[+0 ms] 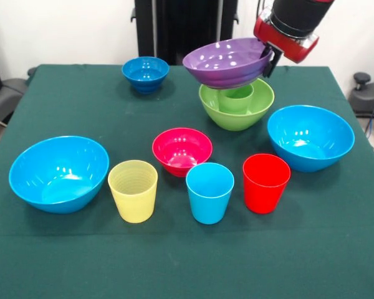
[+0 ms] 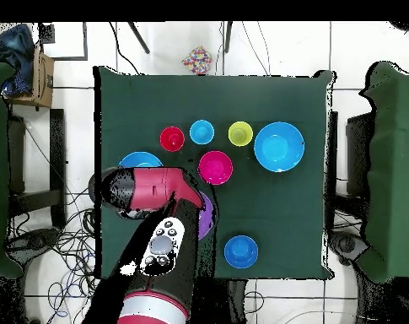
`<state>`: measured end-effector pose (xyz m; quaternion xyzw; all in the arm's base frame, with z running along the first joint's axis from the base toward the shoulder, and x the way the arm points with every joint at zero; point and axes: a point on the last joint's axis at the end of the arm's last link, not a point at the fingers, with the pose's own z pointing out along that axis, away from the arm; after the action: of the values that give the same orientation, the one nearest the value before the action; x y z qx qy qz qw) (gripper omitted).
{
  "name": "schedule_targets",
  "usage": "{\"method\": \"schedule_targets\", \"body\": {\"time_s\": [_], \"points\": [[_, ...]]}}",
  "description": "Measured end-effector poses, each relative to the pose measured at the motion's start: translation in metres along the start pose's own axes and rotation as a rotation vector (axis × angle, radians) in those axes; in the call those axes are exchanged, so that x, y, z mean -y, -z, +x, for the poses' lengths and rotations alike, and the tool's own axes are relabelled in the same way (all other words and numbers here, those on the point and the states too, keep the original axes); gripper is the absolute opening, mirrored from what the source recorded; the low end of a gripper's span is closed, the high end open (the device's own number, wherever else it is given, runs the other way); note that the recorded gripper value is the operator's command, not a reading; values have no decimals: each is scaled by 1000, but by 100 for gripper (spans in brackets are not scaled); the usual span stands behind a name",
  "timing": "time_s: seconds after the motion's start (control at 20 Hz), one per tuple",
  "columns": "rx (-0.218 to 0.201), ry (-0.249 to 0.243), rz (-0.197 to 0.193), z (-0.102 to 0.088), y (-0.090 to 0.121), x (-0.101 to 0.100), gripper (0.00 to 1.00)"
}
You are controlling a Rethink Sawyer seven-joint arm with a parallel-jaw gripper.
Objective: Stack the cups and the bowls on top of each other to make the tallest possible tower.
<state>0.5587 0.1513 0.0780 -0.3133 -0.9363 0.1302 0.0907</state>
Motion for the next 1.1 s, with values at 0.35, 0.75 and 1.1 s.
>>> {"method": "schedule_targets", "body": {"time_s": [0.35,0.75,1.1], "points": [[-10,-17,-14,-1,3,-3,100],[-8,-22,-12,-1,3,-2,100],[-10,-27,-15,-2,4,-2,100]]}}
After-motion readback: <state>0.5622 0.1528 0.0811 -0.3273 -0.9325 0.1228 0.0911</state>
